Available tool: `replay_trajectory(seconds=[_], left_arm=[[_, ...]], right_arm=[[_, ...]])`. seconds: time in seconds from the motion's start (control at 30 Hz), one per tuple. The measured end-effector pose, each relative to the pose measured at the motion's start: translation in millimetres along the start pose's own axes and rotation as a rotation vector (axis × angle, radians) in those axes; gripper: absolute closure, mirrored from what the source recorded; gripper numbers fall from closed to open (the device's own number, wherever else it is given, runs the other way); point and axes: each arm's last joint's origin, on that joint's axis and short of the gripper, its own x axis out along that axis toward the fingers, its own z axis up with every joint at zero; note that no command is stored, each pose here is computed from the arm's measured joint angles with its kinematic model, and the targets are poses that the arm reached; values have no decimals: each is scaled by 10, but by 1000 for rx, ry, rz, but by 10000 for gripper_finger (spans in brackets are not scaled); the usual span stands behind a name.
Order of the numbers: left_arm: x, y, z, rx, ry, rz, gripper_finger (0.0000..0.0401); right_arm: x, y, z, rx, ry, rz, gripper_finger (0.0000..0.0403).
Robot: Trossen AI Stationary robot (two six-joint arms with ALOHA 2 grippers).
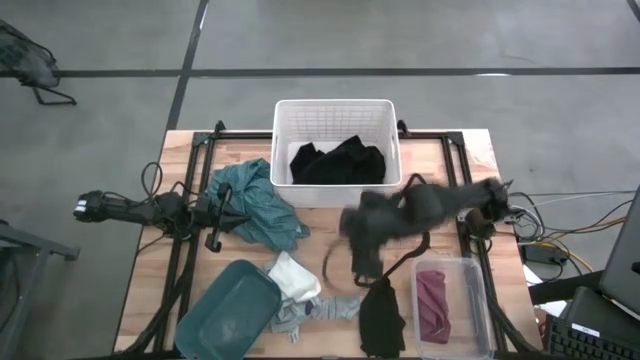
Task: Pick & Place Cloths
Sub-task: Put the black underwear into the transparent bin
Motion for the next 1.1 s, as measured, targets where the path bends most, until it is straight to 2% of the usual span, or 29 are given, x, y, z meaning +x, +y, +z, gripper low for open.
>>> replay_trajectory(seconds=[0.27, 0.43, 0.57, 0.8, 1.1], left_arm=[[0, 1, -9, 1, 9, 1, 385], [0, 1, -8, 1, 9, 1, 383], [0, 1, -10, 1, 10, 1, 384], [0, 1, -13, 1, 14, 1, 383], [0, 1, -14, 1, 15, 1, 383]], right_arm=[[778, 846, -312, -109, 221, 6, 159], [1256, 1189, -552, -119, 418, 50, 149], [1587, 1322, -683, -113, 543, 67, 150], [1970, 1415, -848, -136, 660, 36, 171], [2377, 1466, -1001, -190, 739, 14, 168]])
